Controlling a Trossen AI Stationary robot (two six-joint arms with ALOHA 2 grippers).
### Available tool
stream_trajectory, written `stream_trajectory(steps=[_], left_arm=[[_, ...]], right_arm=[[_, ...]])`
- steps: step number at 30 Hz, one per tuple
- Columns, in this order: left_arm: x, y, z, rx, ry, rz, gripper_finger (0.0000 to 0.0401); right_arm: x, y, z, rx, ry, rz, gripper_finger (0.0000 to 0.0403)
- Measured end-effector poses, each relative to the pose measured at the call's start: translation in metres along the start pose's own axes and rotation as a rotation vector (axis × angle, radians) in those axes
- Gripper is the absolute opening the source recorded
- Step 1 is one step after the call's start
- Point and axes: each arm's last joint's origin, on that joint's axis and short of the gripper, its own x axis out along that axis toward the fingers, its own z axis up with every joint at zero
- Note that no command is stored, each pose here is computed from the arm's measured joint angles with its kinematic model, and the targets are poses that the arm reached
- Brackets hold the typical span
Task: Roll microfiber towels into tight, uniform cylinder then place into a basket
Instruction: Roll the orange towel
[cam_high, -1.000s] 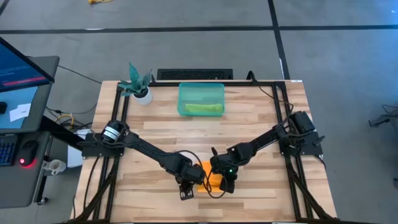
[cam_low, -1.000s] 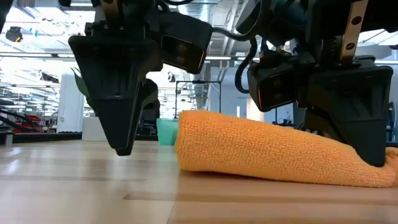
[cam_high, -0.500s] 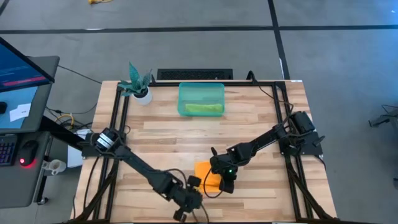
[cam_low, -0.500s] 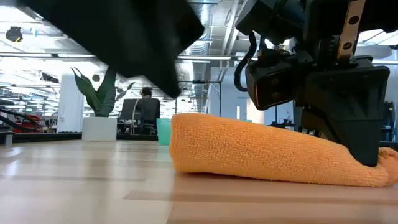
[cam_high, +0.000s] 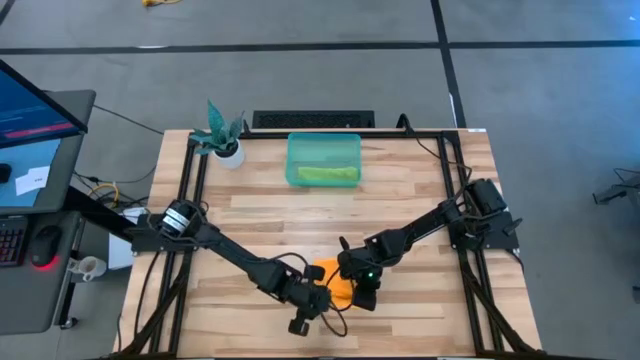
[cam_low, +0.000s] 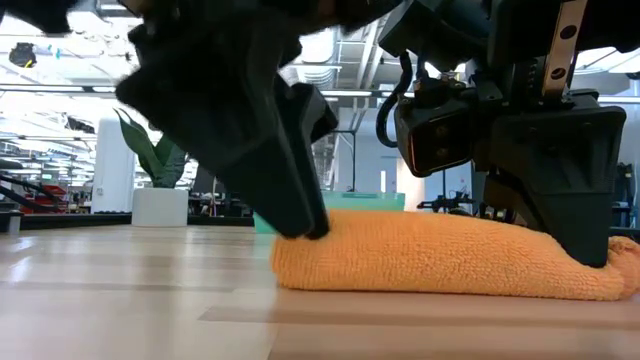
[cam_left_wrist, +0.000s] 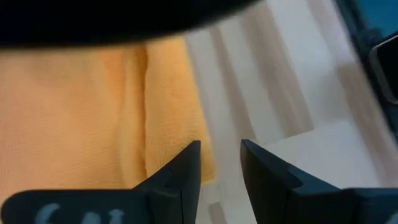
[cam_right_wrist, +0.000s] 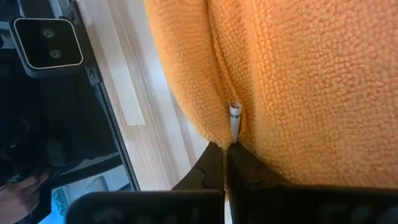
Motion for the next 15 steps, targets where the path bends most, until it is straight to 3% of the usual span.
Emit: stream_trajectory(steps=[9, 15], left_arm=[[0.000, 0.004, 0.000, -0.048, -0.013, 0.097, 0.0098], [0.000, 0.017, -0.004, -0.190, 0.035, 0.154, 0.0098]], right_arm=[[0.000, 0.000, 0.000, 0.001, 0.003, 0.002, 0.0012], [0.000, 0.000, 0.000, 0.000, 0.001, 0.002, 0.0021]])
